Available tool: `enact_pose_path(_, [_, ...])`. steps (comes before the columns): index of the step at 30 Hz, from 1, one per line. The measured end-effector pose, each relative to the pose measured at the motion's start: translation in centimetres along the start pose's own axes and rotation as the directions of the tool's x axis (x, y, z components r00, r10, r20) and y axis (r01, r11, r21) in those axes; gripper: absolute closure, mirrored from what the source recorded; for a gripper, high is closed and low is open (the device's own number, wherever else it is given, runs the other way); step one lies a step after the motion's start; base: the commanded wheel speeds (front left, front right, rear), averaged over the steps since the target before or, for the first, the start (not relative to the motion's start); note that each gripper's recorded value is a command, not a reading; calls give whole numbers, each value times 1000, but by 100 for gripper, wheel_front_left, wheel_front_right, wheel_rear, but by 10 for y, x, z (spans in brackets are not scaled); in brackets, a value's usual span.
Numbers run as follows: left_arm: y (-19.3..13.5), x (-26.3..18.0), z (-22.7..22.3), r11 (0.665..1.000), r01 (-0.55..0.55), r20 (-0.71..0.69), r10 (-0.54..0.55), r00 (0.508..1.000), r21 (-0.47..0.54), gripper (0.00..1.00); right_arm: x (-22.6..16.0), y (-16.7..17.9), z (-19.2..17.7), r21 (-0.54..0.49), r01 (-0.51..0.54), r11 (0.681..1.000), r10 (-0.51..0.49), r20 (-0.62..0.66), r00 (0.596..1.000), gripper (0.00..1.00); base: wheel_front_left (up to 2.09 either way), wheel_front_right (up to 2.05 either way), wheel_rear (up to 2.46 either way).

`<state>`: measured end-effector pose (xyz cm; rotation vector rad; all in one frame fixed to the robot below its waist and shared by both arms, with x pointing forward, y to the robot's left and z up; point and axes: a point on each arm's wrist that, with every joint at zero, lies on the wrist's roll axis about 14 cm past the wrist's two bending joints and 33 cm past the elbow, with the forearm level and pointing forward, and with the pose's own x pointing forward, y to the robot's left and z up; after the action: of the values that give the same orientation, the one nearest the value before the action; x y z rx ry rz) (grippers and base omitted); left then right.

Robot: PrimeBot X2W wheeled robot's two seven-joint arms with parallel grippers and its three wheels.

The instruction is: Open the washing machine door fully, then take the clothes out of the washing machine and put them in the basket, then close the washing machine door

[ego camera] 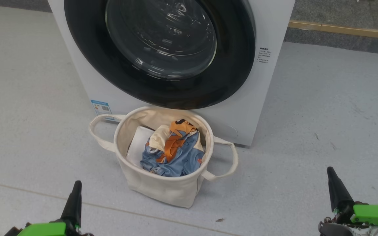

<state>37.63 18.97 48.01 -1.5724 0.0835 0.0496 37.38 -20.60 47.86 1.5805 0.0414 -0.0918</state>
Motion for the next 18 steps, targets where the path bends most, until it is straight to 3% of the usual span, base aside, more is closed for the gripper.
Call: enact_pose_path(18, [0,0,0,1000,0,0,0,1000,0,100,0,0,0,0,0,1000,0,0,1000,100,0,0,0])
